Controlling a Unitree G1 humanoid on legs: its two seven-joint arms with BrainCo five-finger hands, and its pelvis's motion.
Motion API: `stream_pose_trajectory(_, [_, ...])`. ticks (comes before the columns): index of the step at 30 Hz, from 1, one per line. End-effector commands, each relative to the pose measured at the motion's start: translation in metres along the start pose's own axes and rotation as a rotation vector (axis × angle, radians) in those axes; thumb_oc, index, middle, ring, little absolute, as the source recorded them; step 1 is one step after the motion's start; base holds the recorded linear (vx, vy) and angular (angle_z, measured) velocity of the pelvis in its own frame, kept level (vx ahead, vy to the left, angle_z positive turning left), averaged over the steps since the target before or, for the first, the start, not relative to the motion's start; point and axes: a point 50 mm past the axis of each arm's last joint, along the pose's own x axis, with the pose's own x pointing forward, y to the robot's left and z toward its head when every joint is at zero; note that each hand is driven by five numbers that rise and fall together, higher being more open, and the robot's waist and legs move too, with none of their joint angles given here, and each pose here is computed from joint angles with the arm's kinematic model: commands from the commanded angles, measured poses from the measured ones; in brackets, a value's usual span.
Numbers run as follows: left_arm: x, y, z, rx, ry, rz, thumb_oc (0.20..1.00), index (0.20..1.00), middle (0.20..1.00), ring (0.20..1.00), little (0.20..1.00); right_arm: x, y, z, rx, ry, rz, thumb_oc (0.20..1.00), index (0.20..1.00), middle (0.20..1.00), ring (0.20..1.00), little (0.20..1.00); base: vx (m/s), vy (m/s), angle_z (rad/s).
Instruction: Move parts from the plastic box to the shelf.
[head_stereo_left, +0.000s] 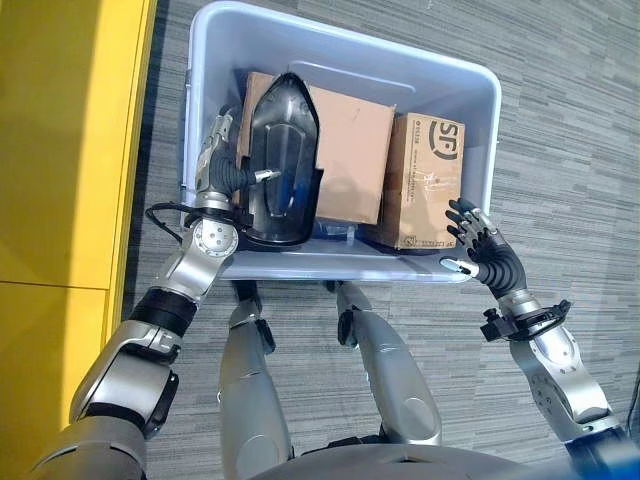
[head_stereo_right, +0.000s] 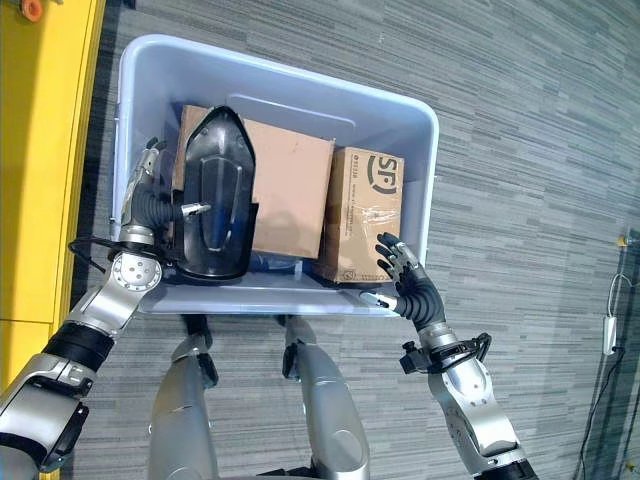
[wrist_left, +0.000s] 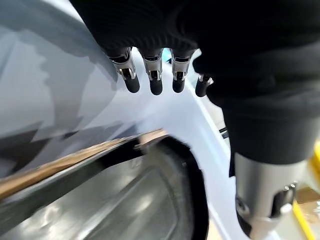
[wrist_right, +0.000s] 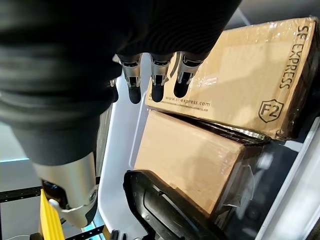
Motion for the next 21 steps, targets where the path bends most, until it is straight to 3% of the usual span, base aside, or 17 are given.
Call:
stream_pose_trajectory(1, [-0.002, 0.000, 0.007, 0.002, -0.063, 0.029, 1.000, 1.000, 1.000, 1.000, 1.000, -0.009, -0.014, 0.018, -0.031, -0.072, -0.017, 1.000, 1.000, 1.000, 1.000, 1.000, 0.00, 0.000, 0.00])
stream_pose_trajectory(10, [-0.001, -0.010, 0.000, 0.010, -0.019, 0.006, 1.000, 1.000, 1.000, 1.000, 1.000, -0.007, -0.011, 0.019, -0.035, -0.073, 0.002, 1.000, 1.000, 1.000, 1.000, 1.000, 0.00, 0.000, 0.00])
stream_pose_trajectory(21, [-0.012, -0.024, -0.039, -0.008, 0.207, -0.024, 1.000, 1.000, 1.000, 1.000, 1.000, -0.008, -0.010, 0.019, -0.043, -0.066, 0.020, 1.000, 1.000, 1.000, 1.000, 1.000, 0.00, 0.000, 0.00])
